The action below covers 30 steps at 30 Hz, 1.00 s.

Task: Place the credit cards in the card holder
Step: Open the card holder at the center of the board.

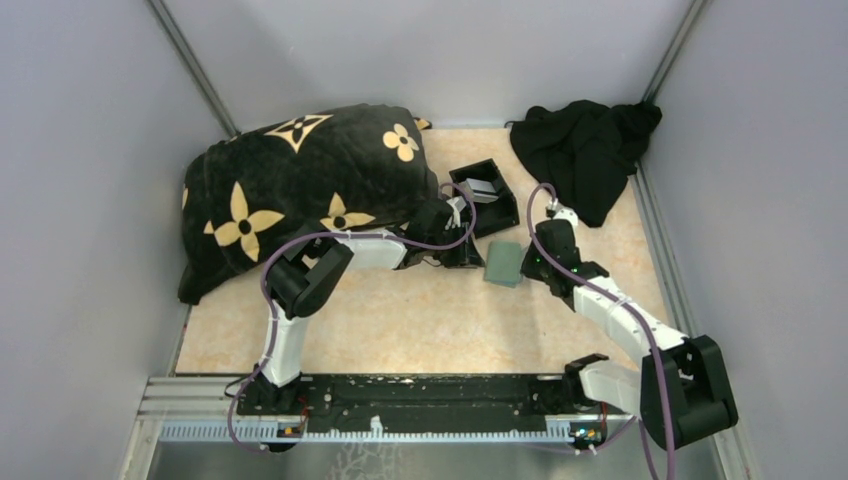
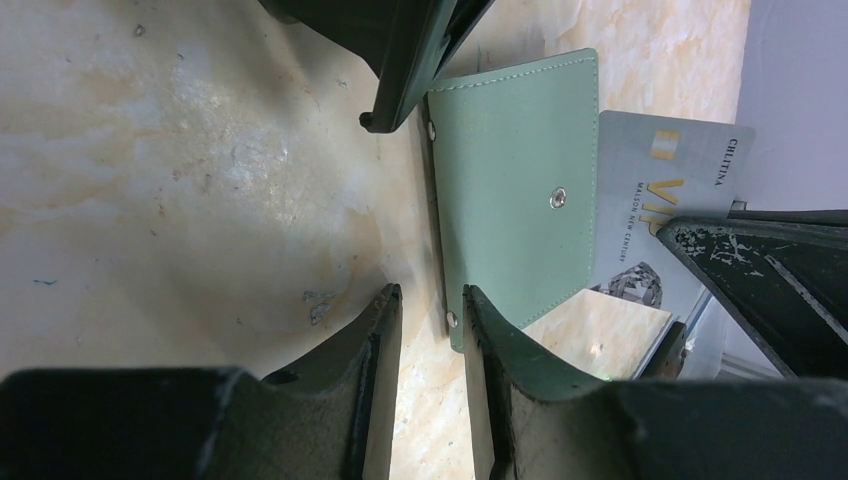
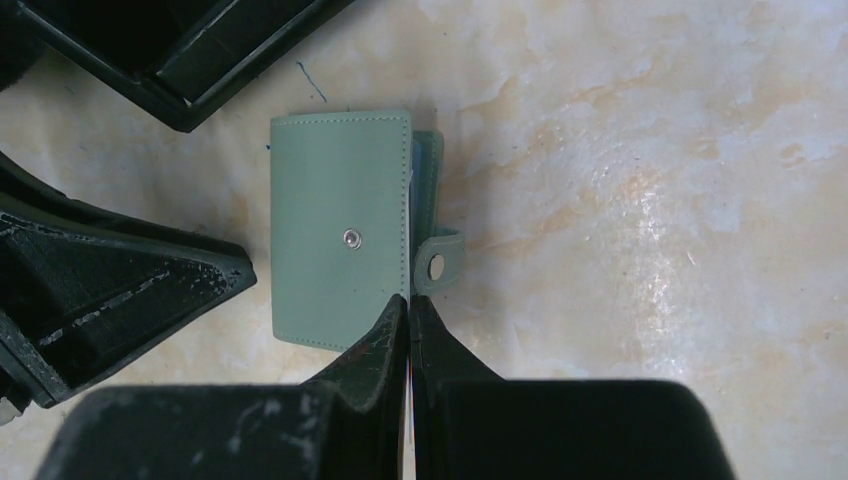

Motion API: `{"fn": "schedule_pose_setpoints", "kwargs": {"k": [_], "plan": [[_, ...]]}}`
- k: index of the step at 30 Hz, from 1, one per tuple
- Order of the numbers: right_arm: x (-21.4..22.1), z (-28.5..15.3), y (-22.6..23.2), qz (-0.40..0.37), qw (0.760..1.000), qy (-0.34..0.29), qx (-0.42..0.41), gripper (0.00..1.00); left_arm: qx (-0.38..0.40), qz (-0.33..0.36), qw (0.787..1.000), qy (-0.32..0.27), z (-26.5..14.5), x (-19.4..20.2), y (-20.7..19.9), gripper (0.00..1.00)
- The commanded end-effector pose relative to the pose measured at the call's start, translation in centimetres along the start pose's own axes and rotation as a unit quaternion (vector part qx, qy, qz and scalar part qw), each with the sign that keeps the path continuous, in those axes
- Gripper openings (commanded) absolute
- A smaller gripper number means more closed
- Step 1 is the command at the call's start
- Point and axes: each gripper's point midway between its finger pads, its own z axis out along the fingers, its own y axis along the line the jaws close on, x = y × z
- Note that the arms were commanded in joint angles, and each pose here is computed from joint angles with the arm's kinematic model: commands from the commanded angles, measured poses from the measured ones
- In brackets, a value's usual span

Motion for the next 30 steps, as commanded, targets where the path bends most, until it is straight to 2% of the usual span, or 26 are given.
{"fn": "schedule_pose_setpoints", "kwargs": {"k": [1, 19, 30], "plan": [[-1.9, -0.4, 1.4, 0.021, 0.998, -0.042, -0.037, 0.0, -0.008, 0.007, 1.0, 0.014, 0.3, 1.2, 0.9, 0.36], [-1.7, -0.1, 2.3, 0.047, 0.994, -0.065, -0.075, 0.0, -0.021, 0.002, 0.999, 0.026, 0.3, 2.2, 2.0, 0.35], [-1.2, 0.5, 1.5, 0.048, 0.995, -0.065, -0.057, 0.0, -0.028, 0.001, 0.999, 0.027, 0.3, 2.5, 2.5, 0.34]]}}
